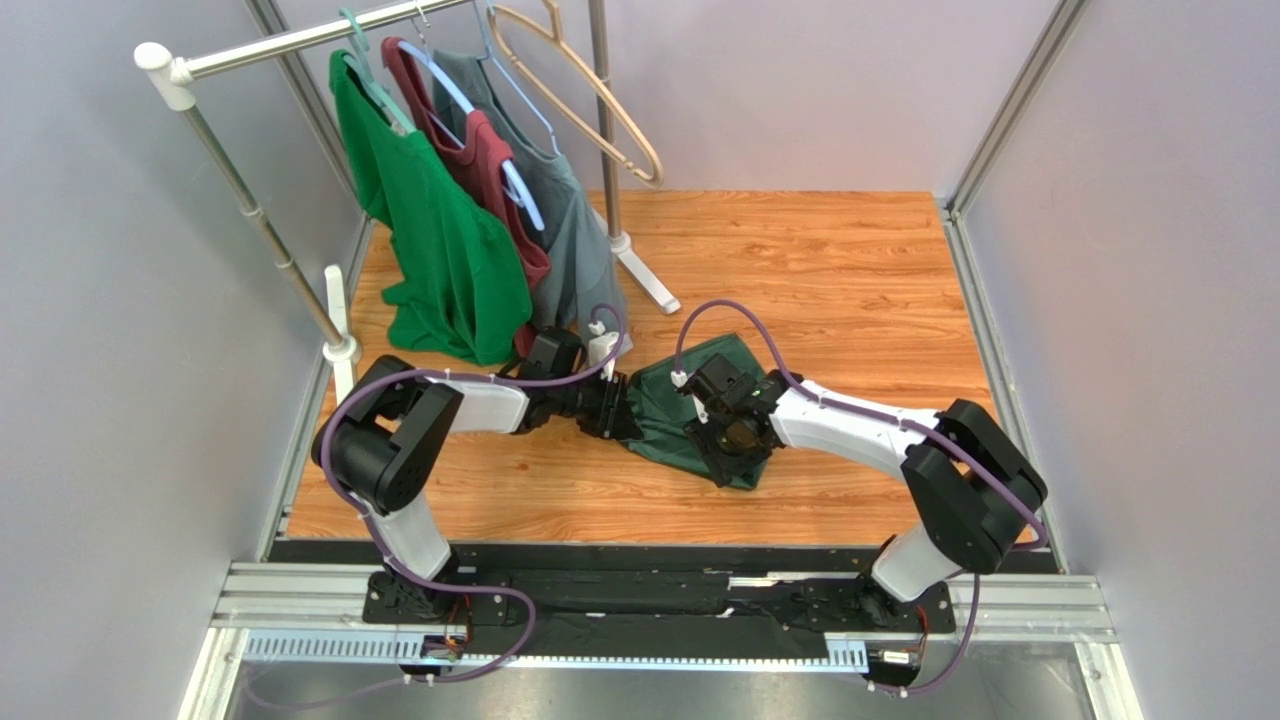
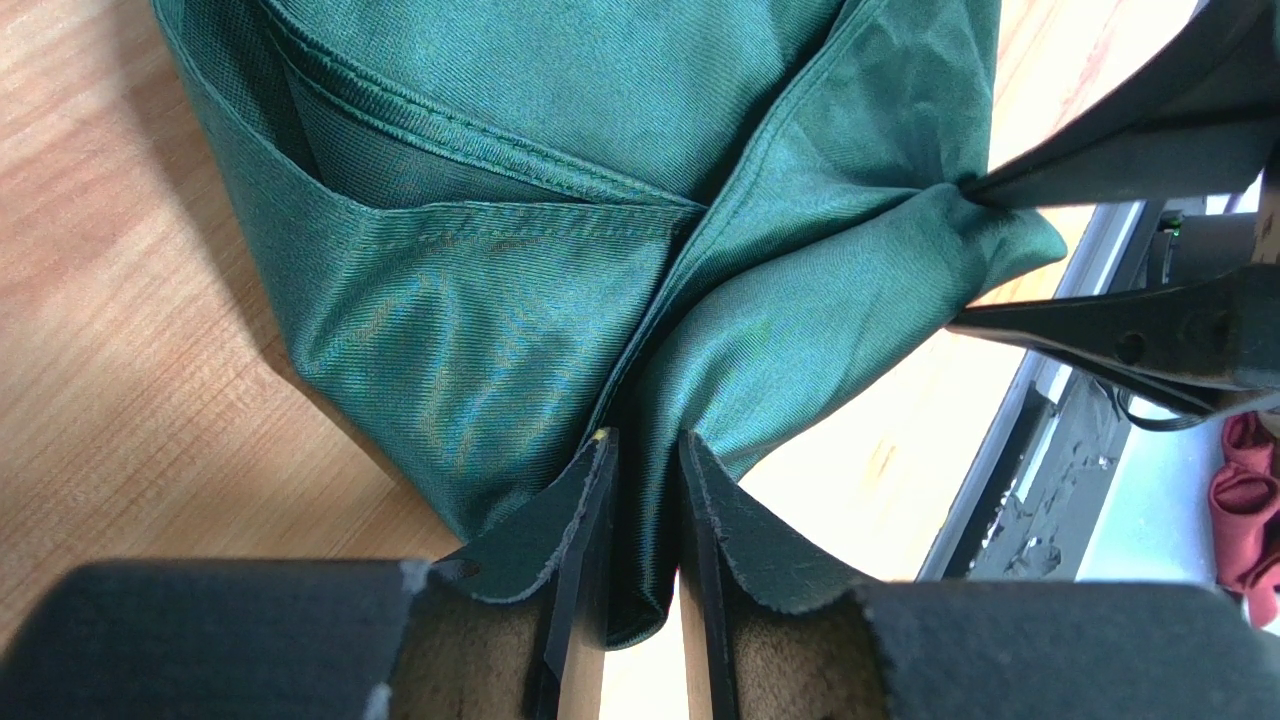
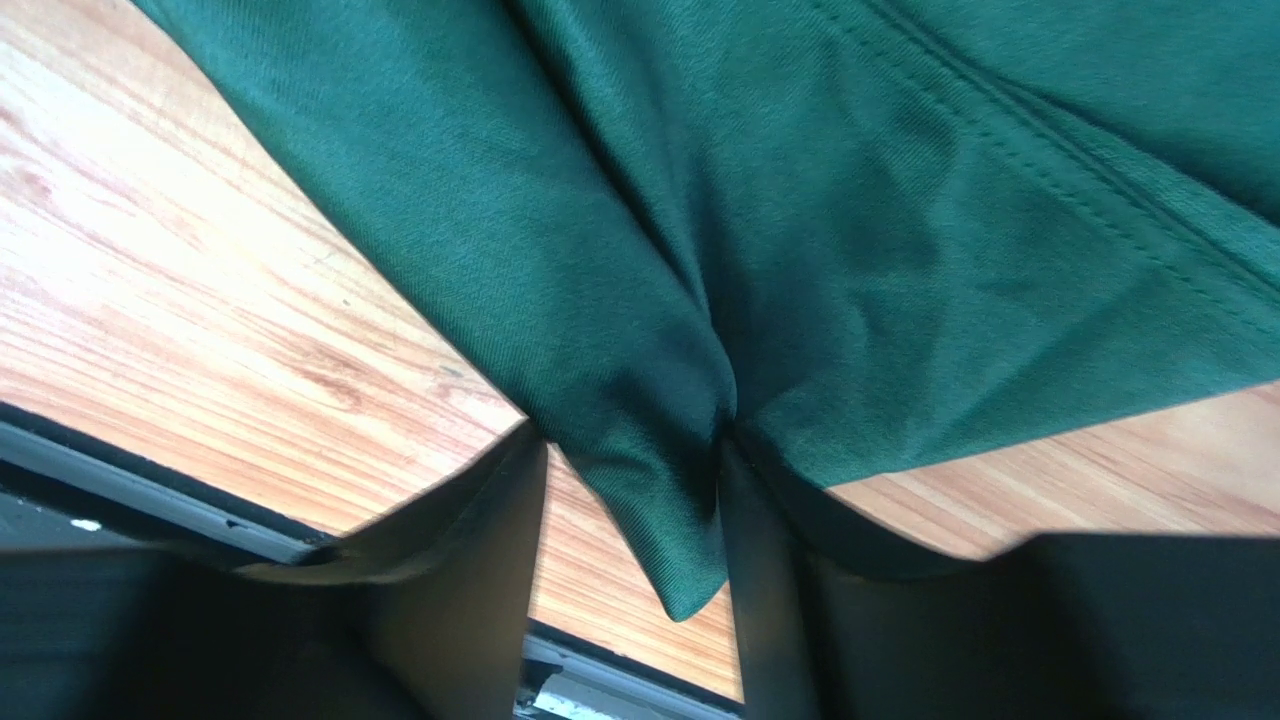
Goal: Fold the napkin, place the utensils inside, and roll it up
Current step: Roll the napkin with the utensil
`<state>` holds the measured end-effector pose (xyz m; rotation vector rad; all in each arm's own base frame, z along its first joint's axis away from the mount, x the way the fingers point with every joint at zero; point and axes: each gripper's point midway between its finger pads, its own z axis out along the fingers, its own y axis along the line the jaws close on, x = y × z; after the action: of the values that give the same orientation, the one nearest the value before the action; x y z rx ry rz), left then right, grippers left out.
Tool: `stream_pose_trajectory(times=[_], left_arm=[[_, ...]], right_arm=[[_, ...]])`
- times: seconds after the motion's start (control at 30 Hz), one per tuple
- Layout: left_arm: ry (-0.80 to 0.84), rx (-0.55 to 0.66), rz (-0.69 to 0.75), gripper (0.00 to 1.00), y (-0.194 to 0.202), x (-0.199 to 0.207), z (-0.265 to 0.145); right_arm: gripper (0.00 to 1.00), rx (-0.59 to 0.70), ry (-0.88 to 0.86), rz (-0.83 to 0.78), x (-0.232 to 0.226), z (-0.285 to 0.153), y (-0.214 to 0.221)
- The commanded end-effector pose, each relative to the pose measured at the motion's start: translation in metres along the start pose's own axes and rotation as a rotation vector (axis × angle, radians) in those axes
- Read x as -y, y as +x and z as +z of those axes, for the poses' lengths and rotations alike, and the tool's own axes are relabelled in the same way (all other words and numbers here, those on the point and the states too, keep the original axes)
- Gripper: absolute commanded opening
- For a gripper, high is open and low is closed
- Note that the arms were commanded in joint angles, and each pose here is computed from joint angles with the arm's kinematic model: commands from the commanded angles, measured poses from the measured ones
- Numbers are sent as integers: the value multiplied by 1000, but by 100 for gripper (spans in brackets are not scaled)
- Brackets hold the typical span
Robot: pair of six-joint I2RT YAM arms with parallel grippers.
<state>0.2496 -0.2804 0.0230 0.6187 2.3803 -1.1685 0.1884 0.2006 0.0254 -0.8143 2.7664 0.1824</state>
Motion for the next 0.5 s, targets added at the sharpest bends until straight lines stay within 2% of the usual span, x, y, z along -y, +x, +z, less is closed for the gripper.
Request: stream_pose_trajectory(times=[0.0,0.07,0.17,0.33,0.43,0.47], left_arm=[[-42,-50,-12,29,11,-10,0],[-45,-44,-18,29,10,-9,-1],[-54,-42,-27,29,8,-8,-3],[-79,-31,-42,29,6,-11,-6],[-86,-5,-32,32,-2,-11,-9],[-88,7,-27,36,-6,-9,-12]], right_arm=[[41,-26,-66,-18,-14,-3,0],[34,-60,-81,-17,-17,-3,3],[29,-115,-115,-9,-23,0,11],[24,-161,-211,31,-35,3,16],[21,-175,-246,67,-36,8,16],[21,-178,-256,76,-36,8,16]])
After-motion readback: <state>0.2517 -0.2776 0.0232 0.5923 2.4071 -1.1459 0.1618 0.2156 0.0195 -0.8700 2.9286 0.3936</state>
